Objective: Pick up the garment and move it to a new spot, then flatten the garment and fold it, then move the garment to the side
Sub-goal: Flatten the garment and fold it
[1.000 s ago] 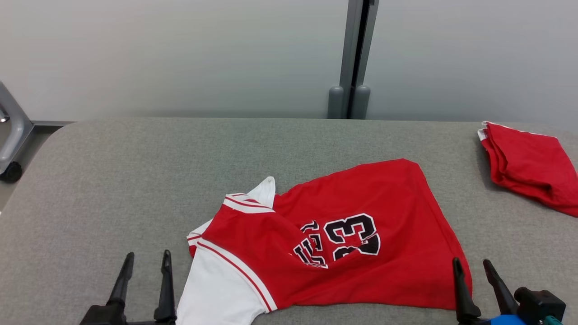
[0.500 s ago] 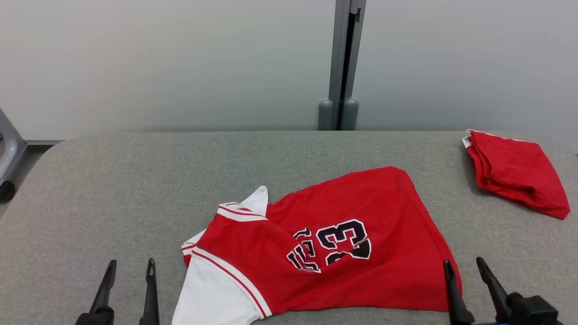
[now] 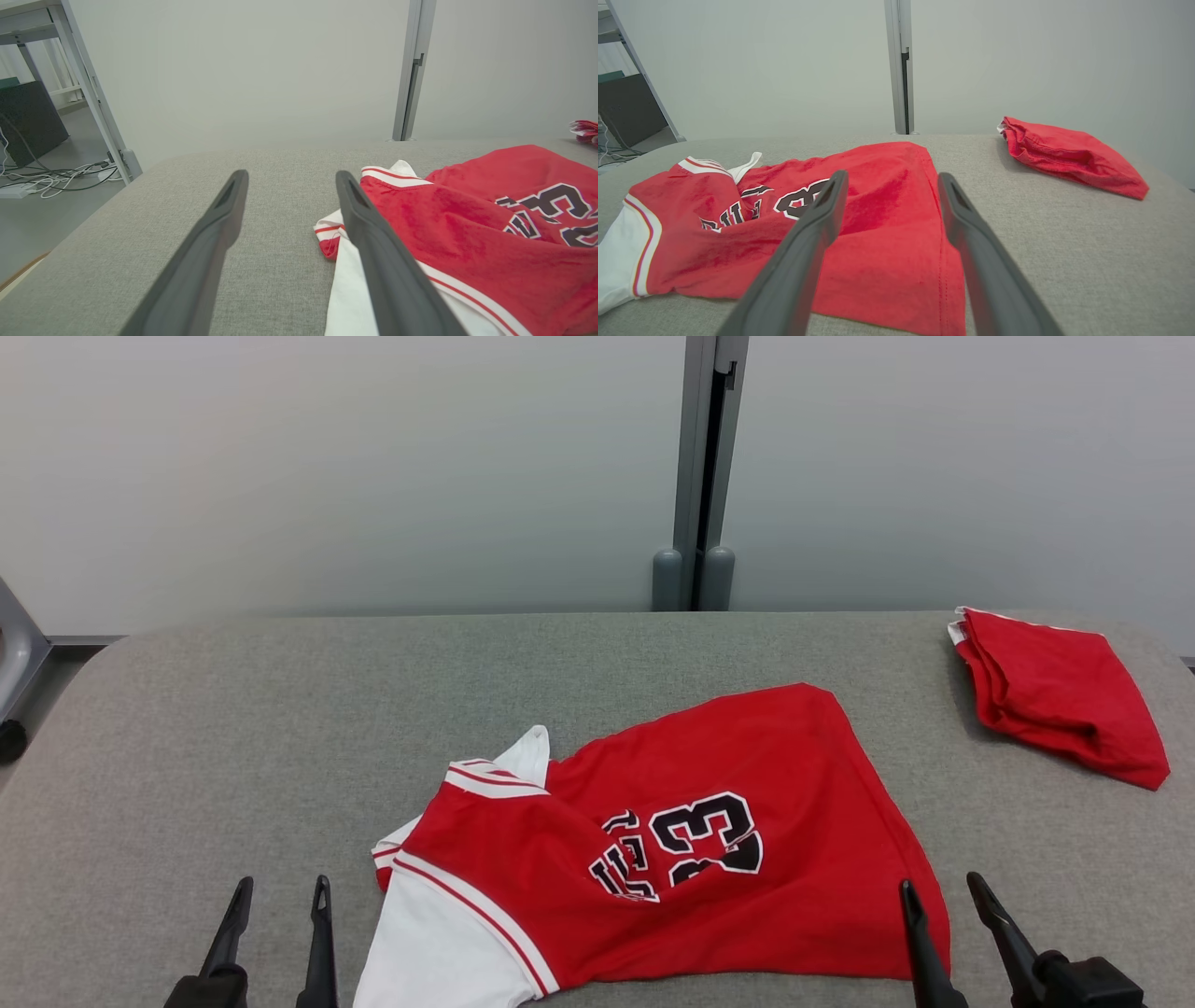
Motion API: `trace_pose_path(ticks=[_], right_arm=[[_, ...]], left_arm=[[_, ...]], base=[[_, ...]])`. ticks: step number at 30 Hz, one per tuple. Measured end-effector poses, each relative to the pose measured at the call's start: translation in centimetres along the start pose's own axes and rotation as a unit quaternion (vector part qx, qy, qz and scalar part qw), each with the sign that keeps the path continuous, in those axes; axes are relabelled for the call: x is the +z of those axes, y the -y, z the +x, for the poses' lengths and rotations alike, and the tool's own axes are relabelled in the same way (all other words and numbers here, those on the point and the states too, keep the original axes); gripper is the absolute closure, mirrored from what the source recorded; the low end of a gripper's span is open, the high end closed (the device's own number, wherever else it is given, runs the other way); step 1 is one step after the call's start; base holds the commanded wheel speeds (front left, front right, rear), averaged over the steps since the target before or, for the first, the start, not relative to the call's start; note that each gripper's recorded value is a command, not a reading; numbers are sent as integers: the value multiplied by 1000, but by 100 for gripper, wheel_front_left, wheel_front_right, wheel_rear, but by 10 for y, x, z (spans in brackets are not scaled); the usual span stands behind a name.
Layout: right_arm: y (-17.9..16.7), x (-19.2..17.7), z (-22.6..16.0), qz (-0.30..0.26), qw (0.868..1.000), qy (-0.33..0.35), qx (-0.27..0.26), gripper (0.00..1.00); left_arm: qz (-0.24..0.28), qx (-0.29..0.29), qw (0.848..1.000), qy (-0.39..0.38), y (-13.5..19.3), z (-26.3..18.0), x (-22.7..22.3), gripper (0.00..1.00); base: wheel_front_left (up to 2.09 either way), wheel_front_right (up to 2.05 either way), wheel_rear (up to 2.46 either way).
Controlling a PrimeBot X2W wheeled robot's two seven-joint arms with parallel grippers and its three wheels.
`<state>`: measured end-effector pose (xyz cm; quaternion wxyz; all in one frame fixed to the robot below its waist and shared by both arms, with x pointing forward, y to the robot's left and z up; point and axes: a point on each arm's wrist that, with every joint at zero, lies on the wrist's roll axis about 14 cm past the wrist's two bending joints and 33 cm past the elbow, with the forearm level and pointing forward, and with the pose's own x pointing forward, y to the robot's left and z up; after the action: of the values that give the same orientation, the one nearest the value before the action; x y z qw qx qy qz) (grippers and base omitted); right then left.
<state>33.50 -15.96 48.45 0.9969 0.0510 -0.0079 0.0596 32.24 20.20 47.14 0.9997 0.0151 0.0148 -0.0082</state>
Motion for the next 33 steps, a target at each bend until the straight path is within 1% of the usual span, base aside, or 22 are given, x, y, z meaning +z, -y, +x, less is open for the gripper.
trace_pose_path(ticks=[10,13,18,22,25,33], right_arm=[[2,-3,-1,5,1000,-4,-4,0],[5,-10,-3,5,1000,-15,-9,0],[22,-38,-13,-7,997,-64,-34,0],[34,-57,-15,-8,994,-97,-48,0],[36,-68,-14,-6,992,-116,-51,0],[38,-102,-15,9,983,-175,-55,0]], left_arm=[[0,-2,1000,-5,1,0,-3,0],[-3,-5,1000,-11,3,-1,-7,0],[-18,-25,997,-75,17,-11,-46,0],[-25,-40,990,-130,27,-23,-78,0],[-33,-40,985,-164,28,-32,-98,0],[-39,-43,974,-220,30,-39,-126,0]], base=[[0,0,0],[0,0,0],[0,0,0],[0,0,0],[0,0,0],[0,0,0]])
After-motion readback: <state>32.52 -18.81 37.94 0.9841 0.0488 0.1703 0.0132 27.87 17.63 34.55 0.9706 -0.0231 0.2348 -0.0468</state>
